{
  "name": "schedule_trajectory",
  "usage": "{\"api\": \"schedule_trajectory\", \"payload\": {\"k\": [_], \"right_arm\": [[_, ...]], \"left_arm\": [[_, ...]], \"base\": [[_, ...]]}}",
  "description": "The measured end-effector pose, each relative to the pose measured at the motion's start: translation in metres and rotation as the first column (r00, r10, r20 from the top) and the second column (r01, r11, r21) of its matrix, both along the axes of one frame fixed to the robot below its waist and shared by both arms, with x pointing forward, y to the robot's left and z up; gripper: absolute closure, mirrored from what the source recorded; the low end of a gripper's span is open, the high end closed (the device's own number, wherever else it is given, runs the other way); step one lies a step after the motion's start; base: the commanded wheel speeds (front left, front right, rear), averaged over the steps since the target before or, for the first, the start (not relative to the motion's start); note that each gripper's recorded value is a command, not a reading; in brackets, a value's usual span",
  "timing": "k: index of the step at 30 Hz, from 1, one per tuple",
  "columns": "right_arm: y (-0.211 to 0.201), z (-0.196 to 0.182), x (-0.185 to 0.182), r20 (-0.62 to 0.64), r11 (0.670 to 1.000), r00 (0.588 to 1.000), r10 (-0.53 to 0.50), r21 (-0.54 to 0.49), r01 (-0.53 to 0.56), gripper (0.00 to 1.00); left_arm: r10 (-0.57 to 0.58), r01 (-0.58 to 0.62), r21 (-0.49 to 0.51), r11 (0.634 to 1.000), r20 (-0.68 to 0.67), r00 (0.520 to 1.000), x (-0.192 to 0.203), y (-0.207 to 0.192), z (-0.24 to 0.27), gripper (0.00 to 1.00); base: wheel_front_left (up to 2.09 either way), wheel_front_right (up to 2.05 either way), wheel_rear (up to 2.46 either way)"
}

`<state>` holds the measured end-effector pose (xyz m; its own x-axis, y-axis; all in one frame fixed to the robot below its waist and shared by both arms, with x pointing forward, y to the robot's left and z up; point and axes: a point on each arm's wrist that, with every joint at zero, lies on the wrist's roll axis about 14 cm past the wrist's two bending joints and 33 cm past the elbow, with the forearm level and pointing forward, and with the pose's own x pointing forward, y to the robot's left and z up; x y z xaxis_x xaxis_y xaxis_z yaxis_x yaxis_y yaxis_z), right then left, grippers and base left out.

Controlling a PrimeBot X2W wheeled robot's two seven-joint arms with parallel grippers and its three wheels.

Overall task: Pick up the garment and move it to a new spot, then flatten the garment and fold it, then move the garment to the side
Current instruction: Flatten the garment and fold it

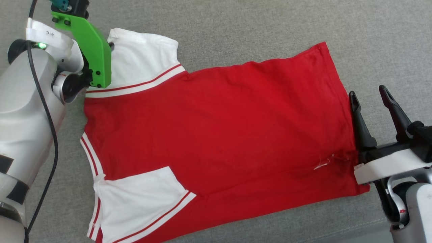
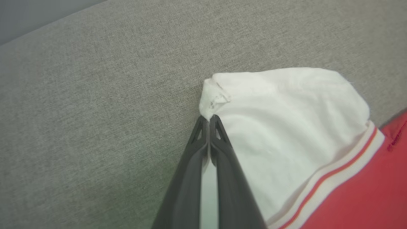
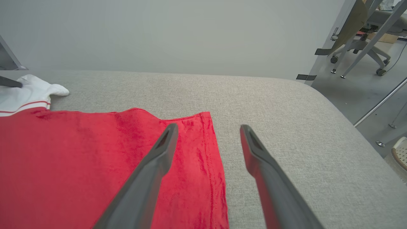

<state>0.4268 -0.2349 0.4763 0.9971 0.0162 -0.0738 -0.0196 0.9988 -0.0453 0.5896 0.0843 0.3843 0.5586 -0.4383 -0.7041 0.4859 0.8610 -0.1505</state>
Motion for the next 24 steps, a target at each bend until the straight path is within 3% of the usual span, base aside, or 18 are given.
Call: {"api": "schedule_trajectory", "payload": {"k": [5,10,16,24], "right_arm": [[-0.005,-0.006,-0.004,-0.156,0.996,0.987,0.049,-0.065,-0.060,0.00],[-0.009,-0.014,0.008,-0.341,0.987,0.936,0.088,-0.097,-0.128,0.00],[-0.009,-0.020,0.040,-0.534,0.976,0.837,0.116,-0.093,-0.195,0.00],[0.006,-0.040,0.076,-0.673,0.960,0.724,0.150,-0.075,-0.268,0.00]], "left_arm": [[0.017,-0.008,-0.095,0.995,0.091,0.996,-0.003,-0.007,0.038,1.00],[-0.015,0.033,-0.130,0.991,0.137,0.991,-0.019,-0.010,0.061,1.00],[-0.011,0.034,-0.142,0.989,0.162,0.987,-0.038,-0.001,0.073,1.00],[-0.022,0.057,-0.161,0.985,0.209,0.978,-0.052,-0.002,0.089,1.00]], "base": [[0.00,0.00,0.00],[0.00,0.00,0.00],[0.00,0.00,0.00],[0.00,0.00,0.00]]}}
